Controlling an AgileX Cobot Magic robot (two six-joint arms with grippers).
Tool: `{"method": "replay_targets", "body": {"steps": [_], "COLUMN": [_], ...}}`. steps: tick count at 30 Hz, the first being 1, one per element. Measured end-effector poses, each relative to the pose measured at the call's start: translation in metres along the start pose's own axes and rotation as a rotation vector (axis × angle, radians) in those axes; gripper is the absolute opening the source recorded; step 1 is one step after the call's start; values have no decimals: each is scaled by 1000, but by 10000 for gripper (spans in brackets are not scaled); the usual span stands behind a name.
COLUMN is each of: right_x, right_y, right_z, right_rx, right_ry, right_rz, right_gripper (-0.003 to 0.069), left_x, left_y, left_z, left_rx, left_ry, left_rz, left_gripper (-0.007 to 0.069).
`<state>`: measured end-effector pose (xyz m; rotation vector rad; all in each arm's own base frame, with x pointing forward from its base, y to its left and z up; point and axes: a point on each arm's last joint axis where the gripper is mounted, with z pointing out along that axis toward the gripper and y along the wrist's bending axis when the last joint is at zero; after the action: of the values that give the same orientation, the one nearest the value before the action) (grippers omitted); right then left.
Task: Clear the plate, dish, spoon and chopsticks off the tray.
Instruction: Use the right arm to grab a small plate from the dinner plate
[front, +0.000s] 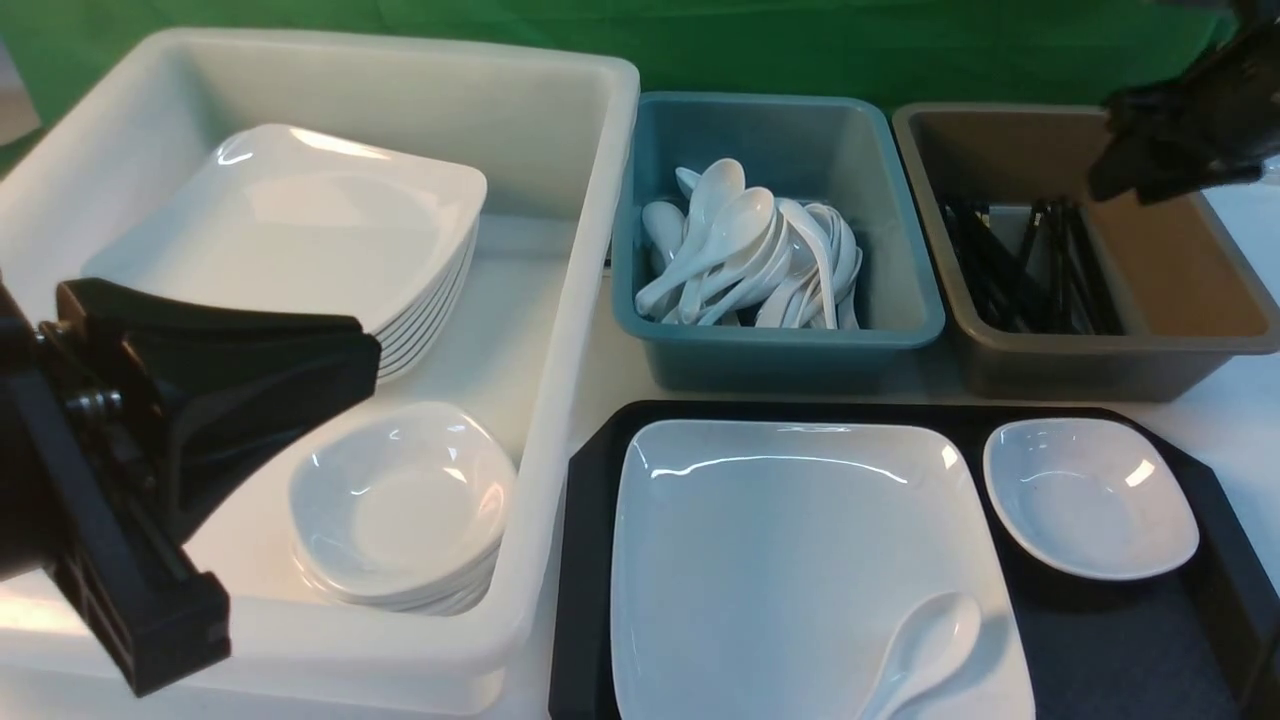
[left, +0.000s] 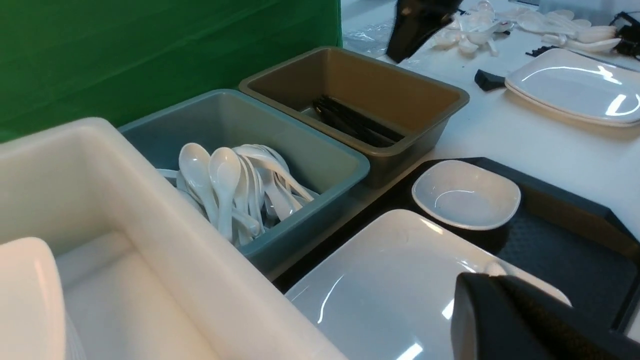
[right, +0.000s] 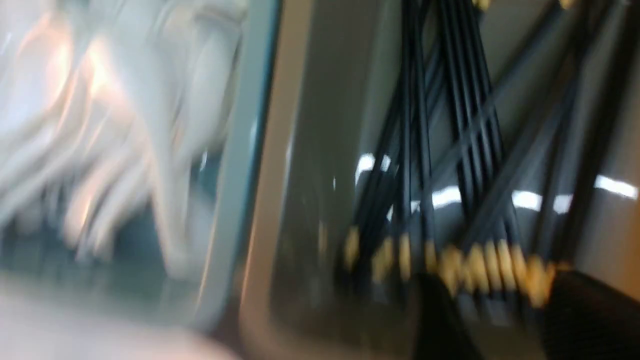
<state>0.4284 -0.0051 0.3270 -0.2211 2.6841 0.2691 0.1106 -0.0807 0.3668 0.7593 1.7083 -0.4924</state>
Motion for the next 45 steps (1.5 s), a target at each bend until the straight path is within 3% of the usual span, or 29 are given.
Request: {"method": "replay_targets", "body": {"steps": [2, 5, 9, 13, 16, 31, 45], "right_x": [8, 49, 111, 163, 178, 184, 179], "right_y": [11, 54, 84, 90, 89, 83, 82], "right_z": [-11, -28, -11, 11, 29, 96, 119], "right_rx": [17, 64, 132, 189, 190, 170, 157], "right_ry": [22, 123, 274, 294, 274, 276, 231], "right_rz": [-24, -153, -353, -511, -550, -591, -693], "right_gripper": [313, 302, 319, 449, 518, 496, 333], "left_x": [0, 0, 1, 1, 1, 0, 0], "left_y": [0, 0, 0, 0, 0, 0, 0], "left_z": [0, 0, 0, 0, 0, 0, 0], "left_rx": [0, 2, -1, -3, -2, 2, 2], "left_ry": [0, 3, 7, 8, 8, 2, 2], "left_rz": [11, 35, 73, 88, 90, 82, 86], "left_gripper": [20, 20, 20, 20, 20, 20, 20]}}
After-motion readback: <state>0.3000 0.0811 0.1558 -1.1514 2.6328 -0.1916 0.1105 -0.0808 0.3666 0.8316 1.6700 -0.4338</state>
